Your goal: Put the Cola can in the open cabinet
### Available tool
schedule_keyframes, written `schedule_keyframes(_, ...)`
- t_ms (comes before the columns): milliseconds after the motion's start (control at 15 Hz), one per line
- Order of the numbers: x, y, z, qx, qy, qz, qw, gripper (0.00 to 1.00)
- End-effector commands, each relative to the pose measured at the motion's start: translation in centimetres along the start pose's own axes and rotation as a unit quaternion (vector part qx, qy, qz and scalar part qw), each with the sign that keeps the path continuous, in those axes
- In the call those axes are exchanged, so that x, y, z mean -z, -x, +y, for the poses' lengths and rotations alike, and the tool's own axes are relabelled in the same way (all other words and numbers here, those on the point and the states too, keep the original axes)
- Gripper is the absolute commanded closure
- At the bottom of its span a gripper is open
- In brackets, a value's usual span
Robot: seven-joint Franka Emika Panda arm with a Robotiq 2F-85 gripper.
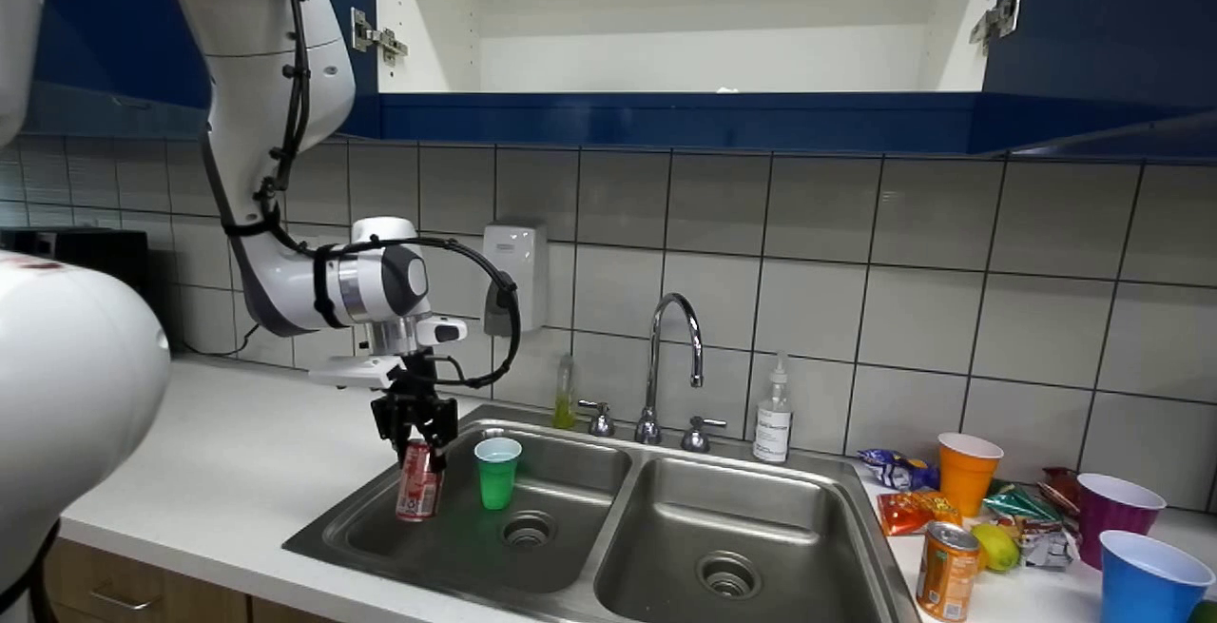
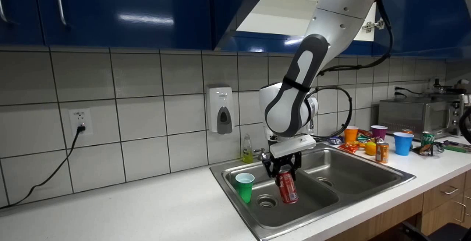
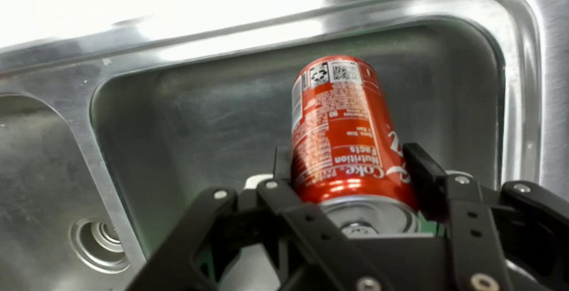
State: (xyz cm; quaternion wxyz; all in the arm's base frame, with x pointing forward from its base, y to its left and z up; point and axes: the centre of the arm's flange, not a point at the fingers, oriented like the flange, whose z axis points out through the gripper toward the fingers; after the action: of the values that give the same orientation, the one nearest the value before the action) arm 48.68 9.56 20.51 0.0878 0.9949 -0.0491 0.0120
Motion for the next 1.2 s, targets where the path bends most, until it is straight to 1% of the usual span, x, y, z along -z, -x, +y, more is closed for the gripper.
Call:
schedule_keyframes(0,2.2,2.9,0.5,-0.004,-0.009,0.007,0.9999,0.62)
schedule_keyframes(200,2.7,4.1,0.3,0.000,-0.011,0.004,0.9999,0.62)
schedule_keyframes(467,4.2,5.0,0.2,0.002,-0.015,0.009,0.9998,0.62)
schedule_keyframes(1133,10.3,6.4,0.2,0.005,-0.011,0.036,0.9993,0.62)
